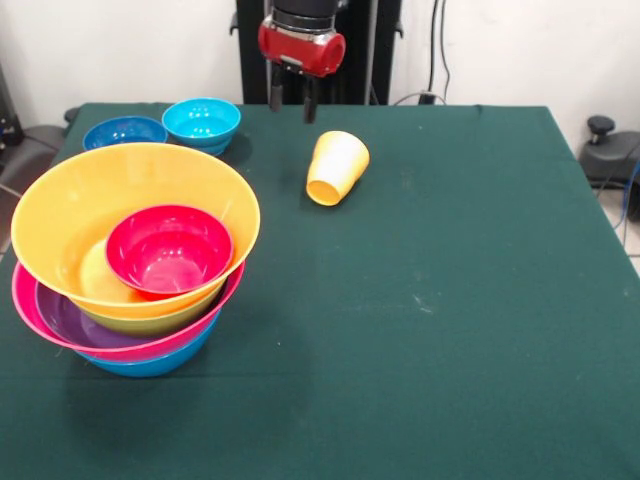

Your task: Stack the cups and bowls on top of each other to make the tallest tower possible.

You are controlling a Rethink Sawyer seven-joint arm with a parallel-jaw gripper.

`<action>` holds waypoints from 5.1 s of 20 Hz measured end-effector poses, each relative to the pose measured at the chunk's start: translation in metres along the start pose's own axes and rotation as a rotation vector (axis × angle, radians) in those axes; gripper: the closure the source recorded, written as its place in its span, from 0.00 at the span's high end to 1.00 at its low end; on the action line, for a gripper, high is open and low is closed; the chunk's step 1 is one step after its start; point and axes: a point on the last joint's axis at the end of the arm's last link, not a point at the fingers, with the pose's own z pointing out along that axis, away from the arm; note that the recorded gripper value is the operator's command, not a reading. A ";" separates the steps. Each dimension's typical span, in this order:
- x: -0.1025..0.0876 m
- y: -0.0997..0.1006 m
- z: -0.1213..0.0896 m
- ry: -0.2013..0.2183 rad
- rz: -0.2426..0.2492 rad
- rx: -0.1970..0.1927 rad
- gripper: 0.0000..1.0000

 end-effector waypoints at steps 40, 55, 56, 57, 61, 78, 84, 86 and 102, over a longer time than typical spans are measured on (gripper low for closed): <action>0.076 -0.126 0.016 0.206 -0.026 -0.063 1.00; 0.044 -0.133 0.034 0.142 -0.033 -0.134 1.00; 0.042 -0.132 0.035 0.138 -0.033 -0.138 1.00; 0.039 -0.131 0.037 0.133 -0.031 -0.145 1.00; 0.029 -0.130 0.042 0.125 -0.023 -0.161 1.00; 0.008 -0.148 0.049 0.145 -0.006 -0.170 1.00; -0.005 -0.150 0.040 0.145 -0.024 -0.141 1.00; -0.013 -0.150 0.033 0.140 -0.032 -0.129 1.00; -0.061 -0.130 0.002 0.119 -0.058 -0.108 1.00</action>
